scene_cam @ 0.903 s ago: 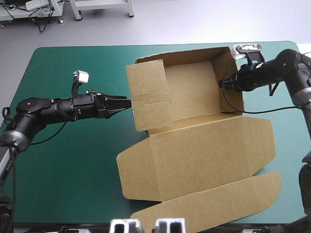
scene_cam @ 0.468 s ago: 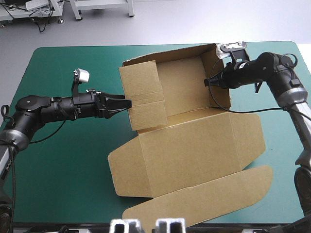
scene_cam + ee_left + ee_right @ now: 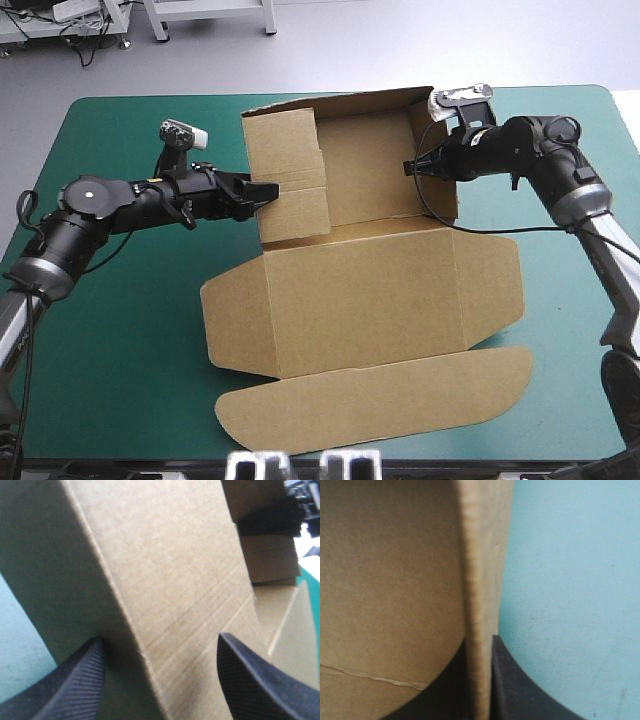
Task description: Fold the box
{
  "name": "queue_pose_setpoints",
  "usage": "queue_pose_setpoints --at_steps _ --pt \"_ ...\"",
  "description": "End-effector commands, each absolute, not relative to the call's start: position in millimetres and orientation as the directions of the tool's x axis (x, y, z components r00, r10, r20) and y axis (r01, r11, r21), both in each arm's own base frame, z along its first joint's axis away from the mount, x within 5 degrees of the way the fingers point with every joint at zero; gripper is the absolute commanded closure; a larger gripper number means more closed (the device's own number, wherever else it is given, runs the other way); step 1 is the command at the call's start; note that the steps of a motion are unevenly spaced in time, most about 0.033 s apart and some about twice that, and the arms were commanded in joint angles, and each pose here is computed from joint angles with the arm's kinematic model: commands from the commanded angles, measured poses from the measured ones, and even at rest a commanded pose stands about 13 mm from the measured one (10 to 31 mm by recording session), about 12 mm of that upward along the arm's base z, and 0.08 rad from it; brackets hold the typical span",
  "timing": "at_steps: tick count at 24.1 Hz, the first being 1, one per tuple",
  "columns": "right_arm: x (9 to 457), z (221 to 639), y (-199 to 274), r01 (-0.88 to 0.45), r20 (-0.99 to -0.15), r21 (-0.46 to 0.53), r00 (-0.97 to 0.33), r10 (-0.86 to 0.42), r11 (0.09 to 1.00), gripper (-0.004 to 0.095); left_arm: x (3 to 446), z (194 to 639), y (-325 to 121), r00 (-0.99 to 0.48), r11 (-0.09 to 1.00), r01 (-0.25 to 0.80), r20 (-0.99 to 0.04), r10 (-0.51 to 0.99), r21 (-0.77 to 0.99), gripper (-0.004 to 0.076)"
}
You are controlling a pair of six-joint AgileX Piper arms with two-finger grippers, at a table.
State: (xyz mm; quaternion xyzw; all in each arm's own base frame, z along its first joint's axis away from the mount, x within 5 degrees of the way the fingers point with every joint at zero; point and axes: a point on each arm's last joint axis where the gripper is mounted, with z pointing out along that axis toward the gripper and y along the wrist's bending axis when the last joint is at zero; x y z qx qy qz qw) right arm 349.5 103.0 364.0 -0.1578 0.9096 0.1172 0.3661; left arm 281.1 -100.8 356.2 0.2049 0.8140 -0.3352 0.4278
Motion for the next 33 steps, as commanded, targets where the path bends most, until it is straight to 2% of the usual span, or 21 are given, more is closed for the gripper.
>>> queue_pose_setpoints --at_steps 1,5,9,15,18,20,21,23,26,33 --pt "341 393 110 -0.380 -0.784 0.140 -0.607 -0.132 0.914 0.0921 278 387 -118 -0.481 0.752 0.565 -0.876 -0.032 -0.338 0.0259" --pt "341 393 110 -0.375 -0.780 0.151 -0.614 -0.122 0.915 0.0921 277 394 -135 -0.476 0.809 0.498 -0.878 -0.048 -0.314 0.0309" --pt "340 393 112 -0.378 -0.773 0.178 -0.625 -0.109 0.909 0.0921 282 384 -139 -0.508 0.860 0.443 -0.862 0.007 -0.254 0.0423" --pt "337 394 118 -0.421 -0.767 0.232 -0.633 -0.101 0.877 0.0921 295 362 -144 -0.587 0.881 0.393 -0.809 0.021 -0.262 0.0434" --pt "334 392 119 -0.439 -0.749 0.232 -0.650 -0.129 0.868 0.0921 301 359 -147 -0.594 0.871 0.375 -0.804 -0.037 -0.317 0.0456" --pt "333 390 118 -0.442 -0.739 0.220 -0.657 -0.147 0.870 0.0921 302 359 -148 -0.594 0.868 0.370 -0.802 -0.054 -0.332 0.0527" --pt "333 389 116 -0.441 -0.731 0.198 -0.661 -0.168 0.875 0.0920 302 359 -148 -0.597 0.867 0.370 -0.801 -0.055 -0.335 0.0641" --pt "332 386 114 -0.434 -0.715 0.179 -0.674 -0.186 0.883 0.0921 300 357 -148 -0.612 0.868 0.376 -0.790 -0.029 -0.324 0.0732" --pt "335 374 111 -0.417 -0.657 0.147 -0.719 -0.226 0.897 0.0921 298 355 -149 -0.628 0.868 0.381 -0.778 -0.010 -0.318 0.0734" --pt "354 325 113 -0.392 -0.466 0.131 -0.835 -0.293 0.911 0.0920 315 358 -157 -0.715 0.873 0.431 -0.677 0.175 -0.230 0.0734"
